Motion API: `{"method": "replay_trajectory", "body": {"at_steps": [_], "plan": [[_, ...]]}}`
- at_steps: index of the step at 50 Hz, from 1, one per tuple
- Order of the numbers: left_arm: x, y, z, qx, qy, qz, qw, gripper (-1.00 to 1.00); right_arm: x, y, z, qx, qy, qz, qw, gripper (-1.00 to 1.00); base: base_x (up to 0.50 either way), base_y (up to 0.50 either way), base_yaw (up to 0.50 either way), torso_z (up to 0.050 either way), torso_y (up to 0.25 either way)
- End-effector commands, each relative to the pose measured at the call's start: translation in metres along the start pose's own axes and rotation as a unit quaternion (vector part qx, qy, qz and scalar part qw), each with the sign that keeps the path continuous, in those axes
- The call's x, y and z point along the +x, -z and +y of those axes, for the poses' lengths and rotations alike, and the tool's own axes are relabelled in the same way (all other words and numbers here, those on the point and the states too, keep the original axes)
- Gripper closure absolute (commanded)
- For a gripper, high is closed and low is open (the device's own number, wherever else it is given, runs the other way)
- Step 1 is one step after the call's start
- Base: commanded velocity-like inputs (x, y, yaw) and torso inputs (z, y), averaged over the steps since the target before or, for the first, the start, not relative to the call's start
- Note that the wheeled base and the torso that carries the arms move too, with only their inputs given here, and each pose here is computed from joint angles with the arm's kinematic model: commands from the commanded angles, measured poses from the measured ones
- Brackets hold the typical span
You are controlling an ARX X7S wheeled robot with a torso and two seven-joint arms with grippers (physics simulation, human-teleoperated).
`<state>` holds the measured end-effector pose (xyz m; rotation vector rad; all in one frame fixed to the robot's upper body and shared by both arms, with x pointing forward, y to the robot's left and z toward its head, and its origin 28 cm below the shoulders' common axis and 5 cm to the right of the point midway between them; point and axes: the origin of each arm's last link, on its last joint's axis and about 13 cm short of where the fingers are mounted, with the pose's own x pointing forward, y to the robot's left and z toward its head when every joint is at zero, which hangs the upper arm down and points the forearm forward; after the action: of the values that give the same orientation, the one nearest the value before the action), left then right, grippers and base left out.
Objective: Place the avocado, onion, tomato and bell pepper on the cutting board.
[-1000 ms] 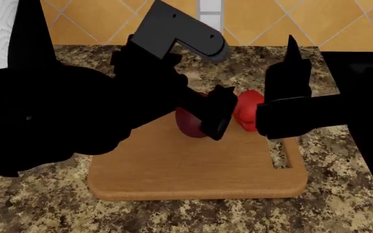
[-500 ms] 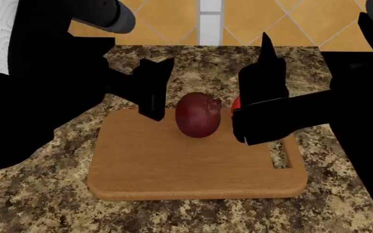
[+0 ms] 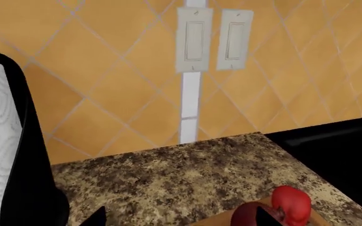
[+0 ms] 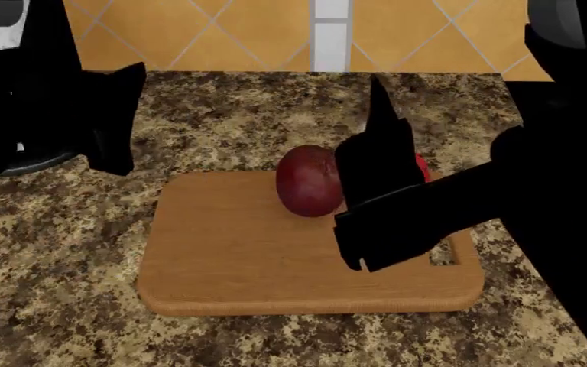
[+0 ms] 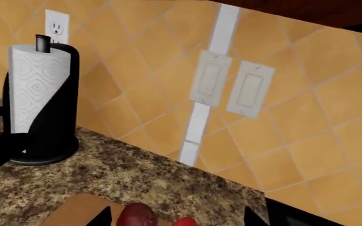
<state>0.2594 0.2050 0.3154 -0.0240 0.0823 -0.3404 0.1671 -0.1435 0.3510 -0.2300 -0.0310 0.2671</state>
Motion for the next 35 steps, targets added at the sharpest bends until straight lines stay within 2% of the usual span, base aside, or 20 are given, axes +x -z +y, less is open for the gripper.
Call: {"method": "replay_trajectory", "body": {"at_steps": [1, 8, 35], "plan": [[-0.022, -0.007, 0.002, -0.008, 0.001, -0.026, 1.0, -1.0, -0.012, -0.013, 0.002, -0.015, -0.048, 0.008, 0.999, -1.0, 0.0, 0.0, 0.0, 0.0, 0.0], [-0.025, -0.004, 0.005, -0.012, -0.007, -0.026, 1.0, -1.0, -0.023, -0.022, 0.005, -0.008, -0.07, 0.004, 0.998, -1.0, 0.0, 0.0, 0.0, 0.0, 0.0], [-0.018, -0.014, 0.005, -0.006, 0.001, -0.045, 0.999, -1.0, -0.054, -0.011, 0.022, -0.017, -0.11, 0.099, 0.989, -1.0, 0.0, 0.0, 0.0, 0.0, 0.0]]}}
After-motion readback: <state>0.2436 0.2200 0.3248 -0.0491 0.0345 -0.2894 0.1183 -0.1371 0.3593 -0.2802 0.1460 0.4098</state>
